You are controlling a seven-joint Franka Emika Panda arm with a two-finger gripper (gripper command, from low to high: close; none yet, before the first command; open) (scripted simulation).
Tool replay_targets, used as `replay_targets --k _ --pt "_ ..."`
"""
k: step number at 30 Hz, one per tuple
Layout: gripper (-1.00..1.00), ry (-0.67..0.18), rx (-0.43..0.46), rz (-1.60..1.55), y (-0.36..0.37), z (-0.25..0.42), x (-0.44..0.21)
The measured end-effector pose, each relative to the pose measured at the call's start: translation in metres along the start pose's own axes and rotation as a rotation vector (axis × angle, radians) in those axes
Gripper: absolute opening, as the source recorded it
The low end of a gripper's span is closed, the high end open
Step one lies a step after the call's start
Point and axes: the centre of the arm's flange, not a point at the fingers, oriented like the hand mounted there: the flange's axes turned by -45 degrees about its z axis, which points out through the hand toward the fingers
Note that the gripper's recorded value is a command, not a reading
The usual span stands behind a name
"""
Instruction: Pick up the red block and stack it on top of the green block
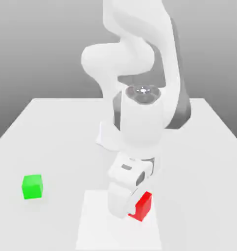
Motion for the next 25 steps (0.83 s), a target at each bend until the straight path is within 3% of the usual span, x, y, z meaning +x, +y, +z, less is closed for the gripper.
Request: replay_targets --k 6,12,22,23,25 --pt "-1.00 -0.011 -0.010 0.226 0.060 -0.022 -0.156" --pt "-1.00 0.000 0.004 0.381 0.055 -0.032 -0.287" --pt "-1.00 0.006 0.005 0.388 0.053 0.026 -0.299" --pt "1.00 0.004 0.006 0.390 0.052 0.031 -0.299" --pt "1.00 0.004 0.006 0.390 0.052 0.031 -0.299"
